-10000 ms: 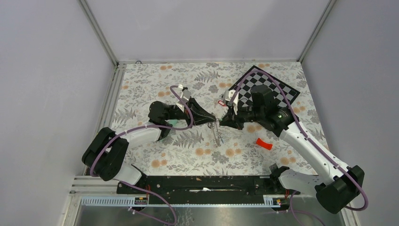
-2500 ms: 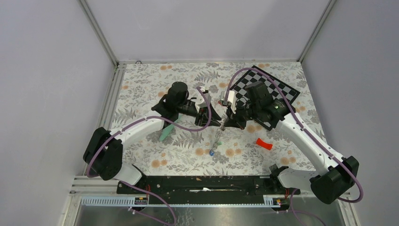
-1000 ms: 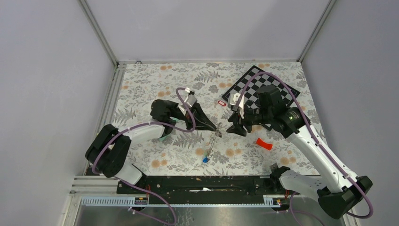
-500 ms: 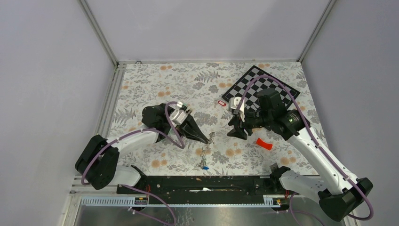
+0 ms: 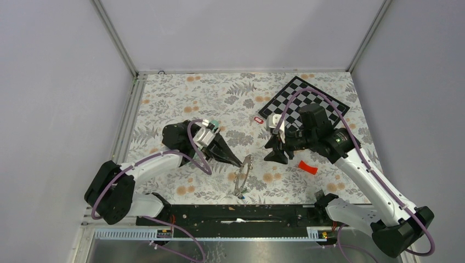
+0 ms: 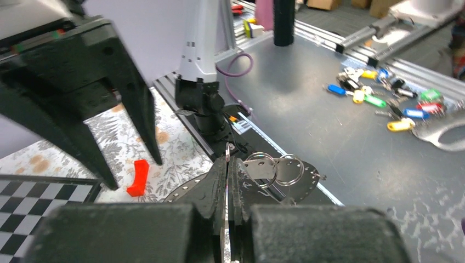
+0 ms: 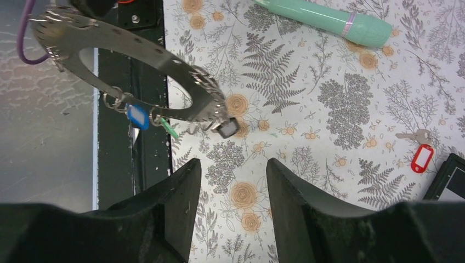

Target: Put the keys on the keyring

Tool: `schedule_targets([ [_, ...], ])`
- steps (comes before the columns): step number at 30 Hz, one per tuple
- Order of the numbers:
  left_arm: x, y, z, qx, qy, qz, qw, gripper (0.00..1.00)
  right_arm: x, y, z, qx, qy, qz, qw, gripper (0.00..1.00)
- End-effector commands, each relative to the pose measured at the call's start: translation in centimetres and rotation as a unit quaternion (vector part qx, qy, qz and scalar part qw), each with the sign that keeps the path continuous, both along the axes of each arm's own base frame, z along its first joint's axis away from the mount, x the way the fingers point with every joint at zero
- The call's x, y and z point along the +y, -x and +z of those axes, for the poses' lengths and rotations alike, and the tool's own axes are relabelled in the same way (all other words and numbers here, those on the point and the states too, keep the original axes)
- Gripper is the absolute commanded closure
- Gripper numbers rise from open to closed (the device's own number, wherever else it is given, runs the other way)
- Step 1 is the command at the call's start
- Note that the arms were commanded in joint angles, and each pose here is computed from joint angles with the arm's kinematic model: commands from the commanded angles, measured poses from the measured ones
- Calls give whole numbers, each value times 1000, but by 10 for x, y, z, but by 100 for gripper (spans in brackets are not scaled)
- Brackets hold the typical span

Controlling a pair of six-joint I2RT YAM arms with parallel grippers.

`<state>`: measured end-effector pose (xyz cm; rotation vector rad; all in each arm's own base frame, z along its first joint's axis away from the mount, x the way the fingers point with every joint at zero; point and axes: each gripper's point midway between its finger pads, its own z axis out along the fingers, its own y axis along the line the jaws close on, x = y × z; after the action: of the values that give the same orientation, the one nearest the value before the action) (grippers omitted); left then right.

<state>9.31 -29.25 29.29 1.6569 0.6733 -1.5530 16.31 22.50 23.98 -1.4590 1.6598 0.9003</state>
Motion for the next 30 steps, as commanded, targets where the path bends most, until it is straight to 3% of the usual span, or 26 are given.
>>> schedule_targets([
  [1, -11, -28, 23, 40, 49, 74, 995, 100, 9, 5, 23, 0, -39, 24, 999, 47],
  [13, -30, -75, 15, 146, 48, 168, 974, 100, 31, -18, 60, -9, -89, 19, 996, 53],
  [21, -35, -92, -2, 158, 35, 210, 964, 100, 39, -27, 59, 7, -94, 15, 995, 54],
  [30, -36, -96, -5, 157, 32, 222, 962, 100, 43, -31, 55, 21, -96, 15, 995, 65],
])
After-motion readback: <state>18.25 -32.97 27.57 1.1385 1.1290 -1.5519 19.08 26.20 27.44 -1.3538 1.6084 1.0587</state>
